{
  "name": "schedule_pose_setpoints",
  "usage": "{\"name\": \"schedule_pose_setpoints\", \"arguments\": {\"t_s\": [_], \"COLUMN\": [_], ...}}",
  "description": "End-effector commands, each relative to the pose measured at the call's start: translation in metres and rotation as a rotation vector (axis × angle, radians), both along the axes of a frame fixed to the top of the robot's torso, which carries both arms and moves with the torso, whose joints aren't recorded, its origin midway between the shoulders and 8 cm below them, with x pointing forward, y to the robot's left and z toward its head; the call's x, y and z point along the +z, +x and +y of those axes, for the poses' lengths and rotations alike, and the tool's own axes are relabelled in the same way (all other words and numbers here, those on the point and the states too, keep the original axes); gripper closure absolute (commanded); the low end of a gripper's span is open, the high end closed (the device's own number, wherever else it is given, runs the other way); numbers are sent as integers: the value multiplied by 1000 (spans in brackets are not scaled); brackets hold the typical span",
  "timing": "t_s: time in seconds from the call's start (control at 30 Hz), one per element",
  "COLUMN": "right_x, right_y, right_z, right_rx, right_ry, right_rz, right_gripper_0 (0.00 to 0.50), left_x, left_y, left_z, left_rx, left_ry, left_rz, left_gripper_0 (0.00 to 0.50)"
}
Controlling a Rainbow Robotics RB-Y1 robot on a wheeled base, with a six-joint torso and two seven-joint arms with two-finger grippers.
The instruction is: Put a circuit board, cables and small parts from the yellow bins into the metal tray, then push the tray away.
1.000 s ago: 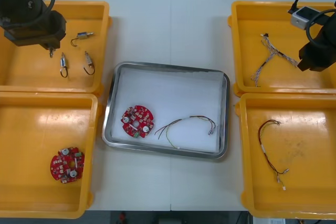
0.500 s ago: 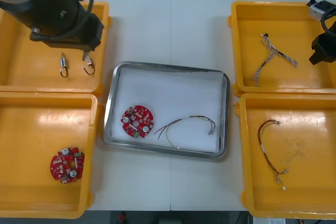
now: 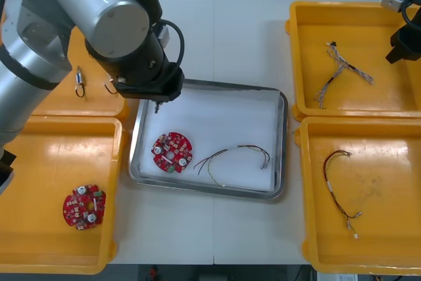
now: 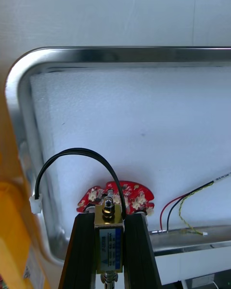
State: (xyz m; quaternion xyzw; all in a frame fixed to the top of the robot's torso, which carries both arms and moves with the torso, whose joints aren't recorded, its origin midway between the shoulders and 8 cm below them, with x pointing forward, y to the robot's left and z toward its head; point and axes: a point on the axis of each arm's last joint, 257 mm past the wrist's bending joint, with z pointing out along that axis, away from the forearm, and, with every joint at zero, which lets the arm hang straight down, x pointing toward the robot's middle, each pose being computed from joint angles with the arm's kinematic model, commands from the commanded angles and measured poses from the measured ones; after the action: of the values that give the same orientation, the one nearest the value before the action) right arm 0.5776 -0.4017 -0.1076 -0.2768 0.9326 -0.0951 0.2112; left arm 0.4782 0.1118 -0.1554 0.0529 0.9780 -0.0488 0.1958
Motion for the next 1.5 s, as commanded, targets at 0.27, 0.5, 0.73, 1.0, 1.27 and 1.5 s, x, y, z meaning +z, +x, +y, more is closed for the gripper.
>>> {"name": "schedule_pose_setpoints", "arguments": {"t_s": [0.27,0.5,0.73,1.0,1.27,1.5], "right_x": [33,11,-16,-51,-78,-92], "right_y": [50,65,73,70,63,61], "right_z": [-1,7,23,33,34,26], "right_rx": [113,114,118,119,119,117], "right_ry": [-79,-60,-37,-19,-14,-47], "right_rz": [-116,-138,-136,-110,-85,-83], "right_gripper_0": [0,0,0,0,0,0], "left_x": [-32,-53,-61,-63,-62,-59], "left_y": [32,45,44,45,45,47], "left_z": [-30,-36,-35,-33,-33,-32], "left_rx": [-44,-40,-51,-51,-44,-33], "left_ry": [29,46,72,88,84,75], "left_rz": [-69,-91,-96,-104,-104,-107], "left_gripper_0": [500,500,499,496,0,0]}}
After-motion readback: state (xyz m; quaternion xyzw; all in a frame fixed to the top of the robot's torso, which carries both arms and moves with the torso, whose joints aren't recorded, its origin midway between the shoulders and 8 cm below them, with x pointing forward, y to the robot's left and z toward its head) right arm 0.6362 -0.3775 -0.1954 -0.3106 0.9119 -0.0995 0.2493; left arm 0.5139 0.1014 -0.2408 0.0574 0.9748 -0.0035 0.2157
